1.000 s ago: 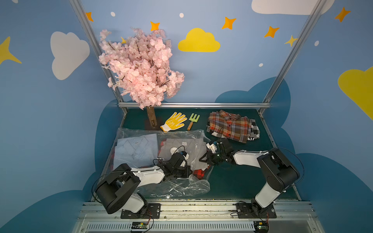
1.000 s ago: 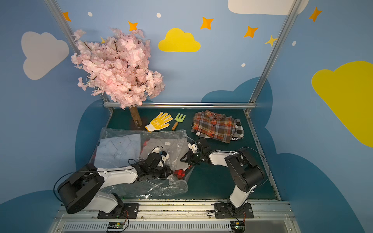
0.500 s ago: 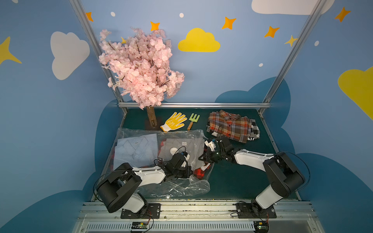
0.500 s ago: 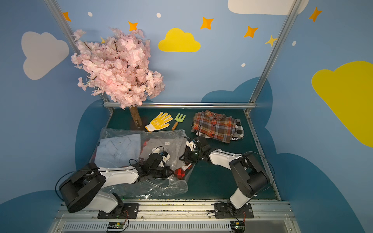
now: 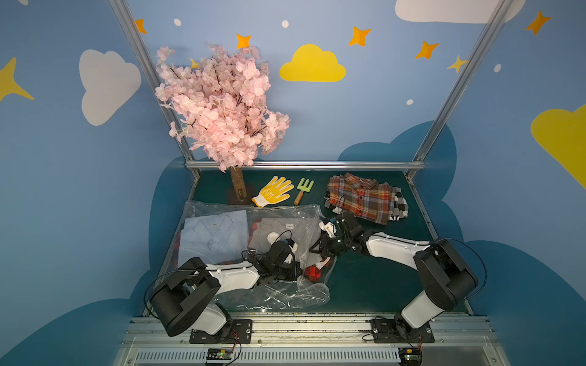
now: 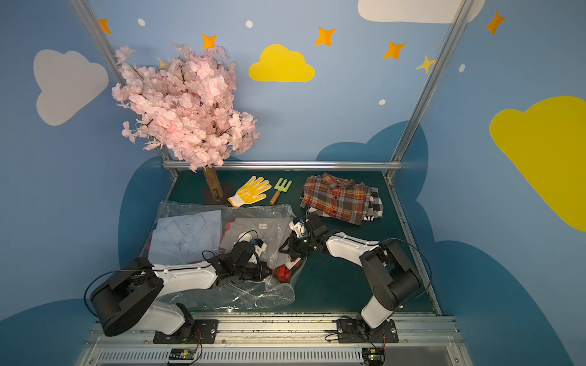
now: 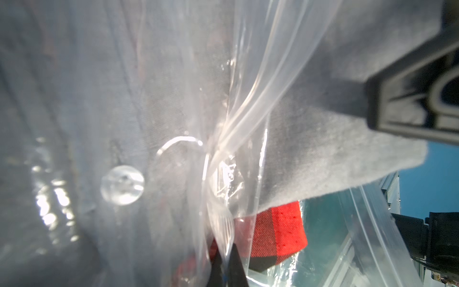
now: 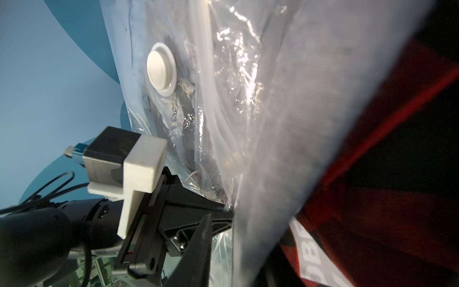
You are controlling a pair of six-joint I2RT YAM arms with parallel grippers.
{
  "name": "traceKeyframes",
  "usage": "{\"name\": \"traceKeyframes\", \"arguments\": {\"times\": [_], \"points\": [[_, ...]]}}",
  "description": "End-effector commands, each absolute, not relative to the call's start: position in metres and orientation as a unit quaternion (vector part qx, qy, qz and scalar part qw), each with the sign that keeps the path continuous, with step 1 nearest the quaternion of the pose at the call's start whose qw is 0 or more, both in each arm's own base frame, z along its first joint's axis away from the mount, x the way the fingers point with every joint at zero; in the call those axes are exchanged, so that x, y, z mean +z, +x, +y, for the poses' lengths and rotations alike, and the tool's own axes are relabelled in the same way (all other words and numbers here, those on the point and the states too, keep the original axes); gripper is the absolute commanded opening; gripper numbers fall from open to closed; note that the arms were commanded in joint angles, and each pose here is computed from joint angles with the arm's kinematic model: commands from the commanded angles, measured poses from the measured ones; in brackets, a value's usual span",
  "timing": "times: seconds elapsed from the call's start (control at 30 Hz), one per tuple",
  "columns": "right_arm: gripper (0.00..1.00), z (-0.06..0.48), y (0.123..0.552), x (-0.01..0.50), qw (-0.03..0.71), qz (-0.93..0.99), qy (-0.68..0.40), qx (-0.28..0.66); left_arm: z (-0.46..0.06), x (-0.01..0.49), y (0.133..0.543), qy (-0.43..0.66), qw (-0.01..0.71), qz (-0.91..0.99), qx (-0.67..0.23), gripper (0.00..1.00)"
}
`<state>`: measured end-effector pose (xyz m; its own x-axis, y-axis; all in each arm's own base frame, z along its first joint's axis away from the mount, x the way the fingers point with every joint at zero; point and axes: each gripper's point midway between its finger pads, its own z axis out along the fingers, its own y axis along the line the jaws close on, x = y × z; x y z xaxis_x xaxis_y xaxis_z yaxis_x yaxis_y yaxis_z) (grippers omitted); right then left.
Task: Take the shirt out of the vacuum bag
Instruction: Take out the shirt from the vacuum bag.
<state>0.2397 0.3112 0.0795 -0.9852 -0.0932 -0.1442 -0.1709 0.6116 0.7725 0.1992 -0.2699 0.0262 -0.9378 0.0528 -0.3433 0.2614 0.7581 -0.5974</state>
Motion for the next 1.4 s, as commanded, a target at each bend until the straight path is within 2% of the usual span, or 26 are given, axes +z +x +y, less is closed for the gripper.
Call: {"name": "traceKeyframes", "arguments": {"times": [0.0, 0.13, 0.33, 0.67, 1.03, 1.17, 1.37], "points": [[0.34, 0.313, 0.238, 0.076, 0.039, 0.900, -0.080, 0.426, -0.265, 0.018, 0.187, 0.094, 0.130, 0.933, -0.323, 0.02], [0.29, 0.316, 0.239, 0.070, 0.034, 0.901, -0.081, 0.426, -0.265, 0.017, 0.187, 0.094, 0.129, 0.933, -0.321, 0.03], [0.00, 0.319, 0.241, 0.072, 0.033, 0.900, -0.081, 0.428, -0.265, 0.025, 0.188, 0.094, 0.130, 0.934, -0.320, 0.02], [0.00, 0.319, 0.240, 0.134, 0.073, 0.893, -0.120, 0.427, -0.245, 0.056, 0.206, 0.081, 0.180, 0.938, -0.286, 0.03], [0.00, 0.331, 0.243, 0.195, 0.119, 0.858, -0.171, 0.469, -0.227, 0.077, 0.222, 0.056, 0.210, 0.934, -0.282, 0.03], [0.00, 0.329, 0.250, 0.194, 0.114, 0.870, -0.173, 0.447, -0.225, 0.081, 0.224, 0.055, 0.213, 0.933, -0.284, 0.03], [0.00, 0.318, 0.242, 0.159, 0.079, 0.891, -0.142, 0.423, -0.223, 0.077, 0.222, 0.053, 0.208, 0.935, -0.283, 0.03]]}}
